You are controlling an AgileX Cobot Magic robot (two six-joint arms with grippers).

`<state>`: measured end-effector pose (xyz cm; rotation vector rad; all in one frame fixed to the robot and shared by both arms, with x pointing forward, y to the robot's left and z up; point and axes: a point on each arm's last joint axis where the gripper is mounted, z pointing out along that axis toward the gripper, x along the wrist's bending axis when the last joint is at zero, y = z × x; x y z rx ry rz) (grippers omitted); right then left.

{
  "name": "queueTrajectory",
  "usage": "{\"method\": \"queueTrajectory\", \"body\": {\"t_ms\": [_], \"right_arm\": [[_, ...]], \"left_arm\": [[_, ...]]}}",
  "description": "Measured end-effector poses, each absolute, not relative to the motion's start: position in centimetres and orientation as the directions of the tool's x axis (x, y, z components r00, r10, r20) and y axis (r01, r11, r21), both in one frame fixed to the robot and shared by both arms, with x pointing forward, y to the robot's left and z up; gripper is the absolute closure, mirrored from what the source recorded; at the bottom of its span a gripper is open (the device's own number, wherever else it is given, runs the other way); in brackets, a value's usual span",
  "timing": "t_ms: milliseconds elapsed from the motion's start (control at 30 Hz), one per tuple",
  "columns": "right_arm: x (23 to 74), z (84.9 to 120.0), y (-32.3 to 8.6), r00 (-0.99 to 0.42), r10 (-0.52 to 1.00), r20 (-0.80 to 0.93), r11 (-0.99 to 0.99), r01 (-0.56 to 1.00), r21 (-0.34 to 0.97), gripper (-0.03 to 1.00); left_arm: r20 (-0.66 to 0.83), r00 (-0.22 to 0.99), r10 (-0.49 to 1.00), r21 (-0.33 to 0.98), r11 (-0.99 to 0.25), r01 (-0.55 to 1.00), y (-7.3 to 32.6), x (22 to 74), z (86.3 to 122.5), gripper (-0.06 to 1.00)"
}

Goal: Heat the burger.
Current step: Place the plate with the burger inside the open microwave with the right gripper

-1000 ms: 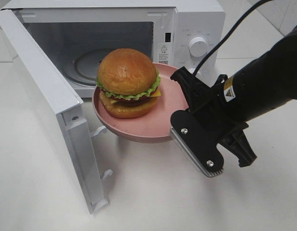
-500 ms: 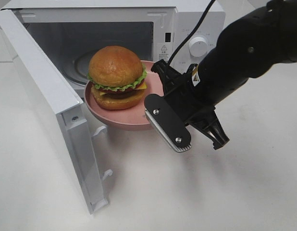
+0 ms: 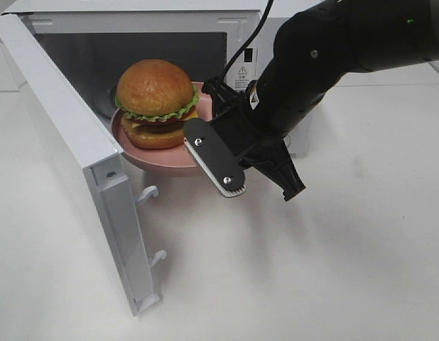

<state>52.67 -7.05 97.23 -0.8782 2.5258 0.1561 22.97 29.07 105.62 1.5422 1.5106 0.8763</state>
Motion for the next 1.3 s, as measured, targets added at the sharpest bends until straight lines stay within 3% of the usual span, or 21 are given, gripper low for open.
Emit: {"method": "queueTrajectory", "body": {"t_ms": [1300], "right_arm": [[61.6,95.5,-0.5,-0.757,-0.431,-0.491,0.879,-0.476,-0.037,0.90]], "left_arm": [[-0.050,0.051,0.997,0.892,0.022,0.452,29.1,23.0,105.6,0.02]]}}
